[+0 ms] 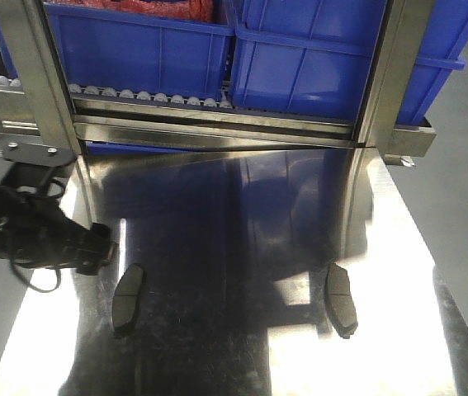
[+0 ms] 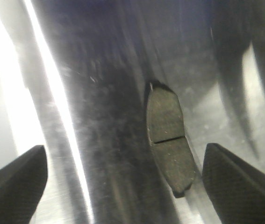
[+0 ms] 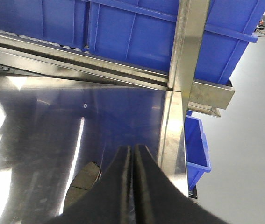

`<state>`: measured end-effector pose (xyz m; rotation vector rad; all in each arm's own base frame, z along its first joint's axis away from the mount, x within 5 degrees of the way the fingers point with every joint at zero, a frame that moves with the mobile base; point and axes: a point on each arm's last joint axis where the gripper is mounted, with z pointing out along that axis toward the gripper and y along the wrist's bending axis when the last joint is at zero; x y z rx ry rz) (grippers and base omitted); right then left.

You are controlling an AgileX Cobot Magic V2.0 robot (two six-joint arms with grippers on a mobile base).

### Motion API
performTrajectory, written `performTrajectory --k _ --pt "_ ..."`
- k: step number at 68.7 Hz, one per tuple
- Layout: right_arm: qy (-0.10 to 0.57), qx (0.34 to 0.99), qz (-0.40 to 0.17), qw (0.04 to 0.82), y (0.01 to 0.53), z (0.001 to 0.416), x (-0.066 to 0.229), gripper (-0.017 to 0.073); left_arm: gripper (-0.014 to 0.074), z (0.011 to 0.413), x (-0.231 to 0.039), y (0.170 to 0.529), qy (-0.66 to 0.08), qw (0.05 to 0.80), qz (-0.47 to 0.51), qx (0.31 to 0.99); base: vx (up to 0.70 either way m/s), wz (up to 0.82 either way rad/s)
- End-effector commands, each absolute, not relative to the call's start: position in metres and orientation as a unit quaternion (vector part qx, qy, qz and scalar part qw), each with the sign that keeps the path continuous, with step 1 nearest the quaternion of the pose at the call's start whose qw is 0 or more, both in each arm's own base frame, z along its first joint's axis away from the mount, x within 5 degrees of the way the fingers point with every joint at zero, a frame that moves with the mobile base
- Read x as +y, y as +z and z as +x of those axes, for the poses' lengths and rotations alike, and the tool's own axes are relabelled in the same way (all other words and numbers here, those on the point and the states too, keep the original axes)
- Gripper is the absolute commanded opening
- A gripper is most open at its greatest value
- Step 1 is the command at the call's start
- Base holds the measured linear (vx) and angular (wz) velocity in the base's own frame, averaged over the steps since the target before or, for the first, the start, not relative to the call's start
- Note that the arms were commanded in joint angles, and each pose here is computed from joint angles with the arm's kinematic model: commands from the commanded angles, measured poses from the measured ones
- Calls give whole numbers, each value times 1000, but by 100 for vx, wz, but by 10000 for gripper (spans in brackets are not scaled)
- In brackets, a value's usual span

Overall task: Move and align brake pads A on conveyor
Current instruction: 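Lower the left gripper toward the brake pad nearest it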

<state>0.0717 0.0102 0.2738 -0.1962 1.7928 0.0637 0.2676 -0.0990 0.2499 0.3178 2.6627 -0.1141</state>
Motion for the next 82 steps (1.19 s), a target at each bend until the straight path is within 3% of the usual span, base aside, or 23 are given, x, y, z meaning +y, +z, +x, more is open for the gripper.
performTrajectory --k 1,34,59,69,82 --pt "26 748 -91 657 289 73 11 -3 613 280 -112 259 -52 231 127 963 0 0" --pt "26 748 -91 657 289 73 11 -3 573 315 -137 195 -51 125 116 984 0 0" --pt "26 748 -91 657 289 73 11 -3 564 317 -138 188 -49 117 116 985 0 0" --pt "26 748 -91 657 289 73 11 -3 487 316 -138 188 -48 114 116 985 0 0" --pt "26 748 -91 657 289 73 11 -3 300 316 -138 188 -48 114 116 985 0 0"
